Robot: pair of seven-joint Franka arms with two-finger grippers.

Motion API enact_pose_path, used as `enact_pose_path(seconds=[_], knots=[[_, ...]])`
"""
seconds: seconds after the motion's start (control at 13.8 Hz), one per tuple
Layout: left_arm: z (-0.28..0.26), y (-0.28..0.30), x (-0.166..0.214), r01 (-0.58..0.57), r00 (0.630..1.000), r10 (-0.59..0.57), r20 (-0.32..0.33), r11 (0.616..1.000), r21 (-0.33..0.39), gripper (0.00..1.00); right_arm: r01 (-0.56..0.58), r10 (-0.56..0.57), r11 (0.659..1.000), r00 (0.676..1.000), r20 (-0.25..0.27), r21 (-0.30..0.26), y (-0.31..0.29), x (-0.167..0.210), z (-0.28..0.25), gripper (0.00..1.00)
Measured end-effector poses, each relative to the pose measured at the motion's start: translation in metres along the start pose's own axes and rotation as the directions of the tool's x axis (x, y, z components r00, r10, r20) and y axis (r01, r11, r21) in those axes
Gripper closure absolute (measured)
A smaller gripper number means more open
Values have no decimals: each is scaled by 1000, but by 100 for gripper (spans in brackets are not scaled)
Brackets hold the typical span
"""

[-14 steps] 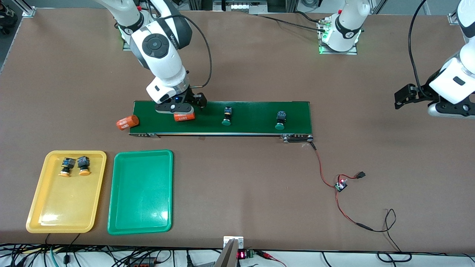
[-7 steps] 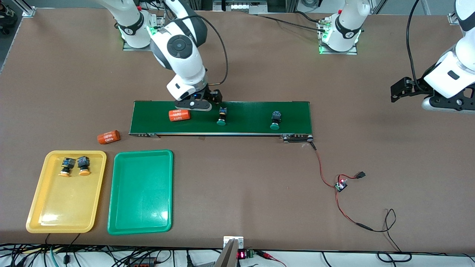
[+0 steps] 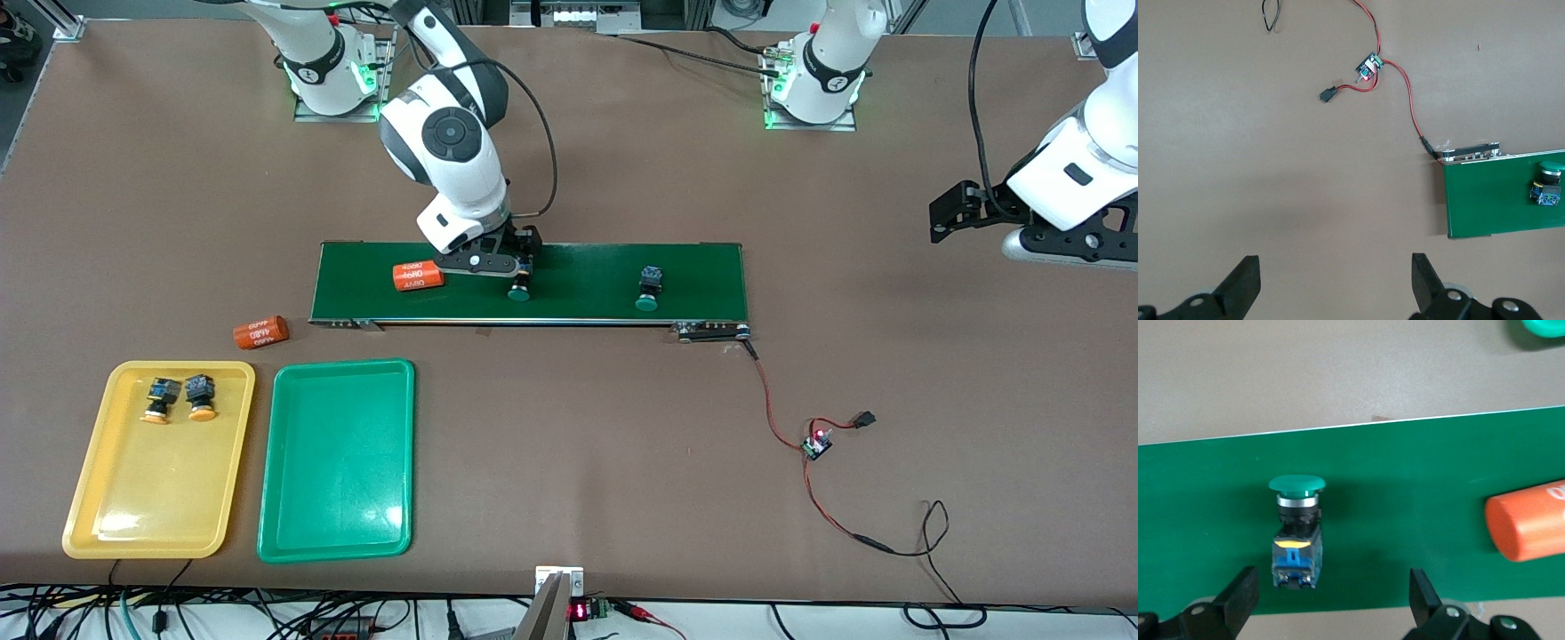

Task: Sort buttons by color to trays
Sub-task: 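Grasp the first green-cap button on the conveyor with the right gripper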

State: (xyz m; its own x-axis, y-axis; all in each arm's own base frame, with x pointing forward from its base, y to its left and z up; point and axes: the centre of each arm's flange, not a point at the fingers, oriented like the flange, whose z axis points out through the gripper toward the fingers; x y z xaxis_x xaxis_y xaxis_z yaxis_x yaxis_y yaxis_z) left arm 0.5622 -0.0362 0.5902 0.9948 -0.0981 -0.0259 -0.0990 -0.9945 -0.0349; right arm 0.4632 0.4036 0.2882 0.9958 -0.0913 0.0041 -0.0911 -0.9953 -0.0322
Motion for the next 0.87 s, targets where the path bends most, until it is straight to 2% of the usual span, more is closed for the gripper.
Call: enact_pose_path(seconds=[0.65,0.8,0.87], knots=[[-4,-4,2,6,1000,-6,-10,1000,0,0,-44,44,999,999,9,-6,2,5,29,0],[-4,-4,2,6,1000,-6,-10,1000,0,0,-29,30,999,1000,4,-22,6,8,43,4],[-4,-4,2,6,1000,-6,-10,1000,0,0,-25,25,999,1000,2,-31,9,10,48,15]])
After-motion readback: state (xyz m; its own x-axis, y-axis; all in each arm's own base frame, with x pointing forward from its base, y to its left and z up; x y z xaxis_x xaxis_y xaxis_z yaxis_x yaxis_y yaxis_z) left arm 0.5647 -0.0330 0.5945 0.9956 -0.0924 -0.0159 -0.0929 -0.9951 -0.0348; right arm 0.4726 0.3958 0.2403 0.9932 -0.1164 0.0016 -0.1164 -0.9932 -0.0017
